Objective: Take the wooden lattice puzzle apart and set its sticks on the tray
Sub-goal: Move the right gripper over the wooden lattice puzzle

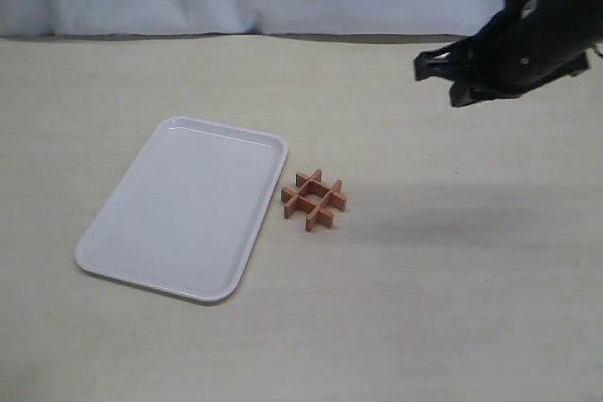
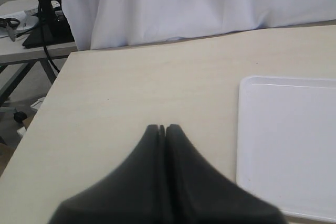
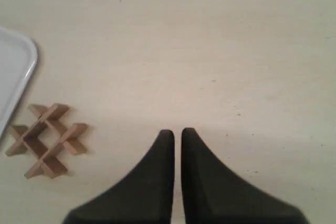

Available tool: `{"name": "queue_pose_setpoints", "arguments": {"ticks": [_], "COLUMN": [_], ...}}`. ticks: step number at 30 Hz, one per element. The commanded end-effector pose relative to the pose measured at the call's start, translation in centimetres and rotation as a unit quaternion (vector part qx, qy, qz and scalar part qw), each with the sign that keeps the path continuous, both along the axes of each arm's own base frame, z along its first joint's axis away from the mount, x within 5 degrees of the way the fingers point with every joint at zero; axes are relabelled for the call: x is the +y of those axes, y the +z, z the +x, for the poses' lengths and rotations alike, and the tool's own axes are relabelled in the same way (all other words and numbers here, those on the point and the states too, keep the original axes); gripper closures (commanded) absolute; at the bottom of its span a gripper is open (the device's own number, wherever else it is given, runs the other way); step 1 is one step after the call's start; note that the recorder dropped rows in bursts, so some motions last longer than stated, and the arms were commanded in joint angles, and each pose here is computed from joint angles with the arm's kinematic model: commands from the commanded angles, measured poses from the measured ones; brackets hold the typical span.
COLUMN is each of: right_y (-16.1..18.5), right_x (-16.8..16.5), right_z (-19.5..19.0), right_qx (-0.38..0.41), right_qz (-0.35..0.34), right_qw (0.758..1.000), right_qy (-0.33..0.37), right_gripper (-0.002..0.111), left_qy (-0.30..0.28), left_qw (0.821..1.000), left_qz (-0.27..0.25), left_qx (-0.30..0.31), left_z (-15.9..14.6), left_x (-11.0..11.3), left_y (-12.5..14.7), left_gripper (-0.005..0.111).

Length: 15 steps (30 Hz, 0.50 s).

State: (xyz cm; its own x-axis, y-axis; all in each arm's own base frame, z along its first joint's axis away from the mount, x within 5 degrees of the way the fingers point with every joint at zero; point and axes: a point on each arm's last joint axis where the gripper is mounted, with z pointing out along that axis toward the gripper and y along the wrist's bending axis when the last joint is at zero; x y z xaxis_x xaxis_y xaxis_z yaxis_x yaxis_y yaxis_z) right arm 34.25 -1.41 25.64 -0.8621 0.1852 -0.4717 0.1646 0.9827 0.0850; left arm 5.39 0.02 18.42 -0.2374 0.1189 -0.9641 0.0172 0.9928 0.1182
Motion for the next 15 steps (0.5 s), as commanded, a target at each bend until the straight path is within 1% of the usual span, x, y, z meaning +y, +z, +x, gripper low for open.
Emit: {"name": "queue_pose_setpoints", "arguments": {"ticks": [1,4,5,7,11,15], "right_y": [-1.6,-3.7,-3.8,-5.3,-7.6,-8.6], "right_x": [5.1,9.3,9.9,12.0,12.8,12.8], "right_z": [3.6,6.4,6.9,8.3,9.3,9.4], "right_qx": [0.026,0.079,0.081,0.091,0.109,0.118], "right_qz": [-0.064,-0.095,-0.096,-0.097,-0.087,-0.080], "right_qw": [0.996,0.987,0.986,0.984,0.986,0.987], "right_qy": [0.060,0.100,0.105,0.117,0.090,0.067], "right_gripper": [0.104,0.104,0.104,0.104,0.104,0.104], "left_qy": [-0.001,-0.001,-0.001,-0.001,-0.001,-0.001], "left_qw": [1.000,1.000,1.000,1.000,1.000,1.000], "left_qz": [0.001,0.001,0.001,0.000,0.000,0.000], "left_qx": [-0.009,-0.009,-0.009,-0.009,-0.009,-0.009], "left_z": [0.0,0.0,0.0,0.0,0.0,0.0], "left_x": [0.0,0.0,0.0,0.0,0.0,0.0], "left_y": [0.1,0.1,0.1,0.1,0.1,0.1], "left_gripper": [0.107,0.107,0.107,0.107,0.107,0.107]}}
